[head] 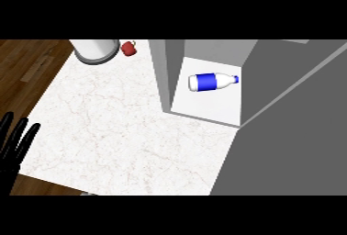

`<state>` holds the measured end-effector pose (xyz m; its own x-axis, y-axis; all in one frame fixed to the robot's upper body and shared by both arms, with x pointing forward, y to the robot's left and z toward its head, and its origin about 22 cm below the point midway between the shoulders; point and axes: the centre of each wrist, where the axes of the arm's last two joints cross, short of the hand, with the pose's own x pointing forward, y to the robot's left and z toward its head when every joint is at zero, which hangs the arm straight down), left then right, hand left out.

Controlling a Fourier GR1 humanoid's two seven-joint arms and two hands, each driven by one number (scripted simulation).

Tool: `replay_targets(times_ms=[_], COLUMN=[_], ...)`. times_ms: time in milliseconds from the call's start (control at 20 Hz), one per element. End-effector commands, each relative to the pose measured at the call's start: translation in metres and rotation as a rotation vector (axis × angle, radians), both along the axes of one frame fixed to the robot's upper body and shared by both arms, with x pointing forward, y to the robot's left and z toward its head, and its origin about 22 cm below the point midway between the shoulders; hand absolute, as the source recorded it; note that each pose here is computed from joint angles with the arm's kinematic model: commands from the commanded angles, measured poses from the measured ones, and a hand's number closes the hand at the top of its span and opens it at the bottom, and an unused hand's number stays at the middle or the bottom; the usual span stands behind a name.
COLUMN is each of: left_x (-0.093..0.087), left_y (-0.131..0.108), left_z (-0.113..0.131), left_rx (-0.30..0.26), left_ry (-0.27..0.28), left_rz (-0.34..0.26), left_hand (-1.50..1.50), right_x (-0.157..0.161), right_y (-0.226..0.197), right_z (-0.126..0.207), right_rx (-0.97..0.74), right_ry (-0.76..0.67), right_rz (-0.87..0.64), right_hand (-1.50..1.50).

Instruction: Pick up the bottled water, place it into the cabinet and close the cabinet

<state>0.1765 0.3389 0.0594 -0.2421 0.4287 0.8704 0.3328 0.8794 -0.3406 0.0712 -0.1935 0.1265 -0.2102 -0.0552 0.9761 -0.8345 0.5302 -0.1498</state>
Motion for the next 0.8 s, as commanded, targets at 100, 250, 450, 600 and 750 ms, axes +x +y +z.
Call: replay_targets(times_ms=[100,250,450,600,750], left_x=[0.003,0.003,0.005,0.005,0.007], left_y=[0.003,0.009,0.009,0.014,0.016], left_z=[0.003,0.005,0.006,0.007,0.010], left_rx=[0.016,0.027,0.017,0.036,0.030], left_ry=[-0.001,0.000,-0.003,0.009,-0.008], left_rz=[-0.032,-0.030,-0.033,-0.026,-0.030], left_hand=[-1.50,-1.50,-1.50,-1.50,-1.50], right_x=[0.004,0.007,0.010,0.015,0.019], right_y=[0.015,0.018,0.018,0.016,0.015], right_z=[0.017,0.017,0.017,0.019,0.020], right_rx=[-0.090,-0.074,-0.101,-0.149,-0.135], right_ry=[-0.112,-0.114,-0.117,-0.142,-0.157], right_rz=[0.201,0.200,0.211,0.227,0.212], right_hand=[1.50,1.50,1.50,1.50,1.50])
